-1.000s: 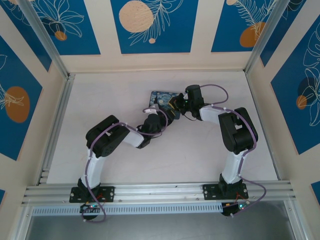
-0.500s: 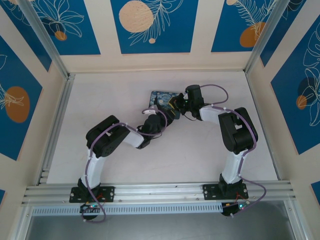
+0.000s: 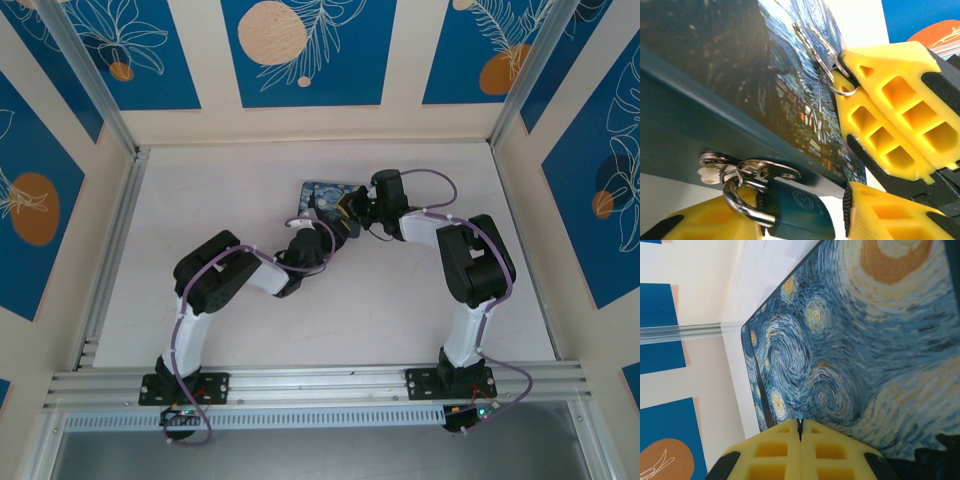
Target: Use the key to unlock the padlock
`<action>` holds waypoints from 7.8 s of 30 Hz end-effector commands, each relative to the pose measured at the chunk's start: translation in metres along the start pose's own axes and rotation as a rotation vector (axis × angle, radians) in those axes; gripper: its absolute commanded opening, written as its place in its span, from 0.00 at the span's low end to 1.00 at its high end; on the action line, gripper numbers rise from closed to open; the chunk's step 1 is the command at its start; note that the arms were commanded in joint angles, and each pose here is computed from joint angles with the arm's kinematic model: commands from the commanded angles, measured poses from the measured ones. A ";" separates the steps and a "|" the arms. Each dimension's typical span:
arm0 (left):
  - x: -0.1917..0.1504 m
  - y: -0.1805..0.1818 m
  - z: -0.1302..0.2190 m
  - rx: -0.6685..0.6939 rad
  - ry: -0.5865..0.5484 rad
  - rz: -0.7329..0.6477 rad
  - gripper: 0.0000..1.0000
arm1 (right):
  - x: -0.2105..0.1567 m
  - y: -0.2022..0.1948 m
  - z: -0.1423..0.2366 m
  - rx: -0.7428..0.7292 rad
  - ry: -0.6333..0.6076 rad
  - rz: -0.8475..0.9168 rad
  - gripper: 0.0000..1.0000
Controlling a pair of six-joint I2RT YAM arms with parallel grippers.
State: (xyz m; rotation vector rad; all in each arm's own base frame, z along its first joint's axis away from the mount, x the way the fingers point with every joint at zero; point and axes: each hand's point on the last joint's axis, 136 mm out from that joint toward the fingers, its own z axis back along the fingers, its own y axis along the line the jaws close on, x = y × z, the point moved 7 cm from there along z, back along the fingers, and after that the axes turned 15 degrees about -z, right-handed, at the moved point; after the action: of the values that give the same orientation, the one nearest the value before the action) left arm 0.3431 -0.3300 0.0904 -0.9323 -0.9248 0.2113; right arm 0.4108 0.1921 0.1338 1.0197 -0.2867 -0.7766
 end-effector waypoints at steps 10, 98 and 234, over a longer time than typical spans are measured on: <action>-0.032 0.073 0.005 0.271 0.123 -0.006 0.53 | -0.003 -0.035 -0.008 -0.125 0.026 -0.062 0.00; 0.001 0.060 0.029 0.196 0.352 0.210 0.00 | -0.006 0.044 0.028 0.065 0.061 0.038 0.00; 0.043 -0.054 0.069 -0.317 0.396 0.364 0.00 | -0.098 -0.021 0.067 0.275 0.023 -0.087 0.00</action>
State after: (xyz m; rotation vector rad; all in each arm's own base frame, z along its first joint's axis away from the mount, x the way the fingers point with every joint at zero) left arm 0.3167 -0.2798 0.1563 -1.2883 -0.4614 0.2918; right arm 0.2891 0.1962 0.1525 1.3074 -0.3198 -0.8956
